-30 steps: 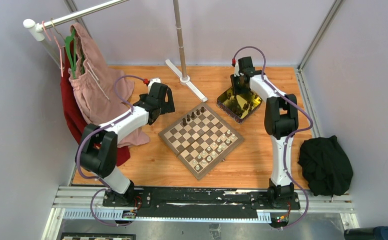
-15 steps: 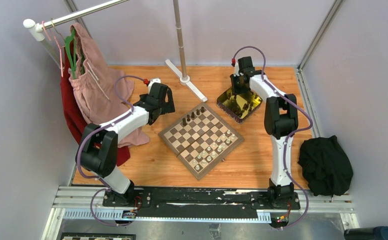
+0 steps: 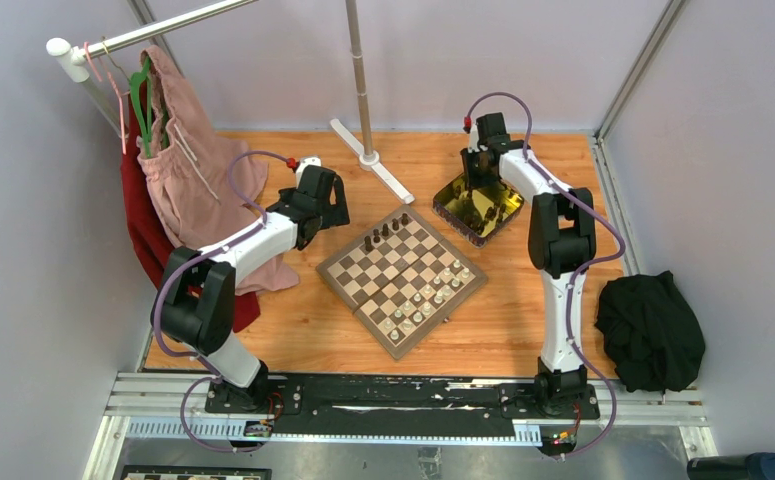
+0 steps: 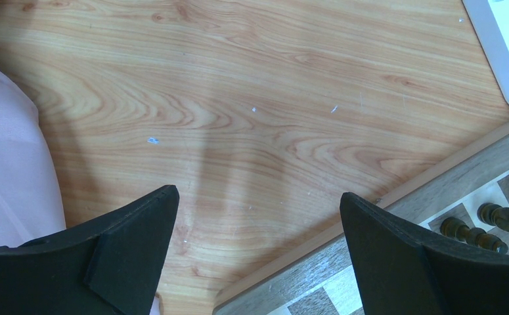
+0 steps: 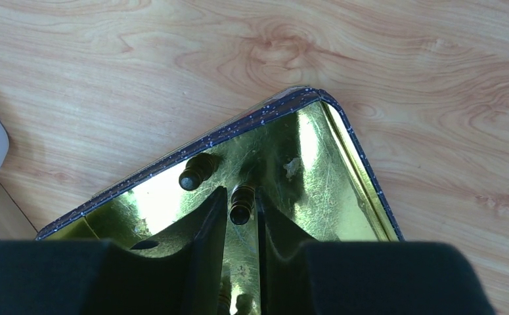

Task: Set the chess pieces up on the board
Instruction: Pick up the chess piece from the storage box.

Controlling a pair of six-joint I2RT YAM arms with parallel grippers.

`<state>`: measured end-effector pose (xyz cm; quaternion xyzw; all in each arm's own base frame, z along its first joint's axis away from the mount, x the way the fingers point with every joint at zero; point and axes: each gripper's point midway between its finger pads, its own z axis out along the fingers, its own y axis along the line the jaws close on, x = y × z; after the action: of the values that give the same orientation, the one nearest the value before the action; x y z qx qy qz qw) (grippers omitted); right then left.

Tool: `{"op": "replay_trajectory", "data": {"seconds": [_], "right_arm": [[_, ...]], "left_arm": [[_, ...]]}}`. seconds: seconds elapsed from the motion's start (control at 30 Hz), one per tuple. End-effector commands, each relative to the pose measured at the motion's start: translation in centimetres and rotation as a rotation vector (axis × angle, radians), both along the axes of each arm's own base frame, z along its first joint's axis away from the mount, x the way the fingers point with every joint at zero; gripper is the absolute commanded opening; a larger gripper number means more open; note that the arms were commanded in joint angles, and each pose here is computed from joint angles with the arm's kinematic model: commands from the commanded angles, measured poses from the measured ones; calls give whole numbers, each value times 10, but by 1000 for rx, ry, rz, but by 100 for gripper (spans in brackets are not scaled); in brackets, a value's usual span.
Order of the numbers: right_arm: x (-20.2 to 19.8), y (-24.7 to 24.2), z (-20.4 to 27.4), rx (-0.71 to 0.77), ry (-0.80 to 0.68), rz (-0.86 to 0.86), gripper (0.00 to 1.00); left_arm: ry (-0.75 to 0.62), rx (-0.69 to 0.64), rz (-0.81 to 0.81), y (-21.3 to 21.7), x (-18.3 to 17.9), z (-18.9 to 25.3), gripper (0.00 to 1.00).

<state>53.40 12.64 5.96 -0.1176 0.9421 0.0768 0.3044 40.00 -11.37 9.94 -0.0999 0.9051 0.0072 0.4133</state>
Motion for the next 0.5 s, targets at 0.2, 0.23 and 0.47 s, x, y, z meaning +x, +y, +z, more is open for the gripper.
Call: {"op": "replay_trajectory", "data": {"seconds": [0.2,0.23,0.47], "right_arm": [[-12,-10,-14,-2,59,-26,26],[-12,-10,-14,-2,59,-25,26],[-14,-11,-13,-5,60,-28,24]], "left_arm": [[-11,-4,7,1,3,5,100],[-12,-4,6,0,3,5,100],[-12,-8,5,0,2,4,100]]}}
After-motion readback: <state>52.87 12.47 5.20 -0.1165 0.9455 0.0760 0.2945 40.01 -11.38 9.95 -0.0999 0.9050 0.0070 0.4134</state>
